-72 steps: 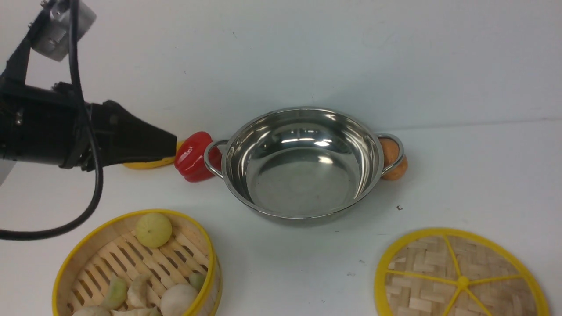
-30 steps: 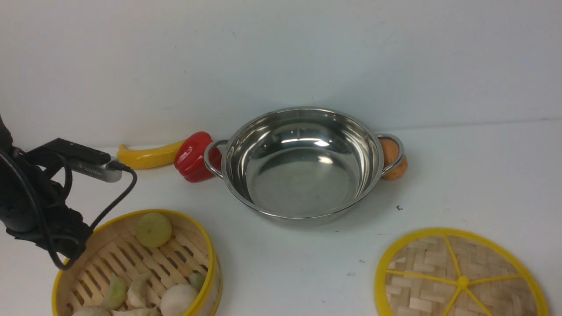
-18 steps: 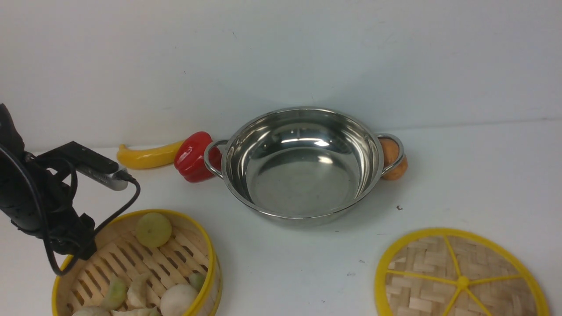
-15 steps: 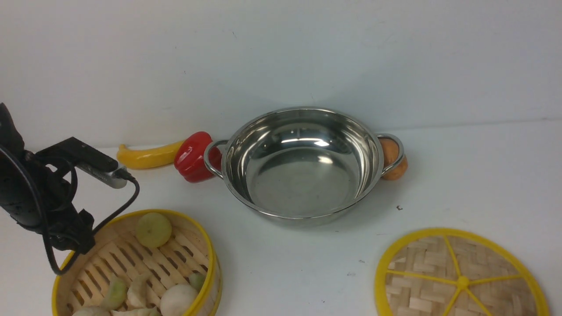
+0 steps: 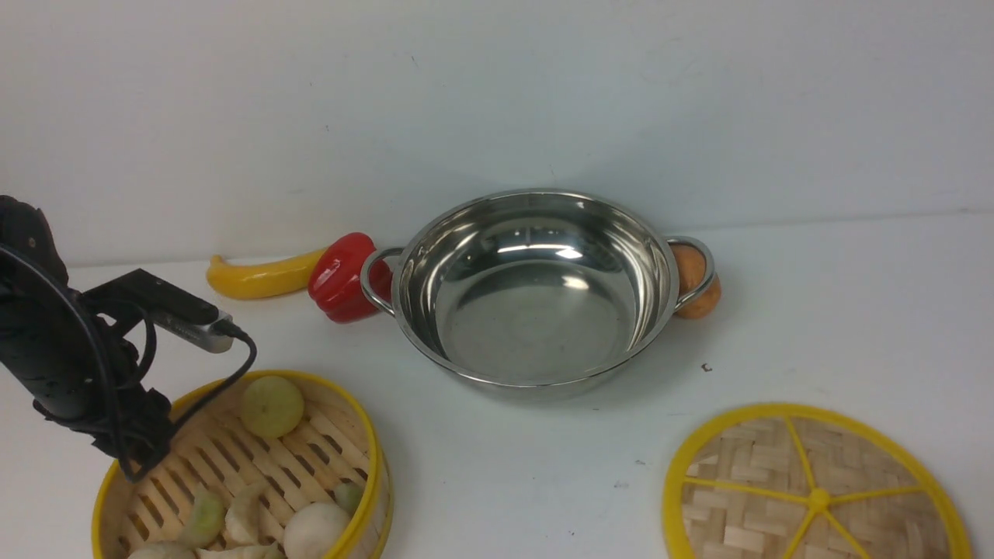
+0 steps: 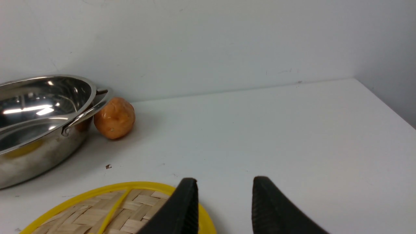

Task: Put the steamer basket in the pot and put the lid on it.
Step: Use the left arm to lift the steamer closest to it

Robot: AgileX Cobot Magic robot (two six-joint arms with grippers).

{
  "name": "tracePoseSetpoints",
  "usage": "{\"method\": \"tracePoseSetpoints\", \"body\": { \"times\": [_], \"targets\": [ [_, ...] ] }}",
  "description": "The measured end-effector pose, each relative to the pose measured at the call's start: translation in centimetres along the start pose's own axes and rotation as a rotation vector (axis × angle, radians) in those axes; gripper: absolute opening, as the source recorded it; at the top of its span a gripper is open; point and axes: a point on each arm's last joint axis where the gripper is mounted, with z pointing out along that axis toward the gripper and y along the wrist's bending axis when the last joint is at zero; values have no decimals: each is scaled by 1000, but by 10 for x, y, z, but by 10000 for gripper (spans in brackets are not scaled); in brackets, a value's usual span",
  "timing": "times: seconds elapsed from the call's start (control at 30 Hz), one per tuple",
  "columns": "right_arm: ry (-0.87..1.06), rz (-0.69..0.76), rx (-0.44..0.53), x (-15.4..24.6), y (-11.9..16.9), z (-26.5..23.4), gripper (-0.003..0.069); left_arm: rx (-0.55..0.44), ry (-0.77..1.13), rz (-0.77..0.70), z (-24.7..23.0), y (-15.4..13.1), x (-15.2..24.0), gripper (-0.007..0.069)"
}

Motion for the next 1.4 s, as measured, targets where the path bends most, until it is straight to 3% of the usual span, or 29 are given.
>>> {"method": "tracePoseSetpoints", "body": {
  "times": [0.43, 1.4],
  "targets": [
    [0, -3, 0, 0, 0, 0, 249, 21, 78, -85, 17, 0, 3, 405],
    [0, -2, 0, 0, 0, 0, 249, 30, 91, -88, 33, 2, 2, 397]
  ]
}}
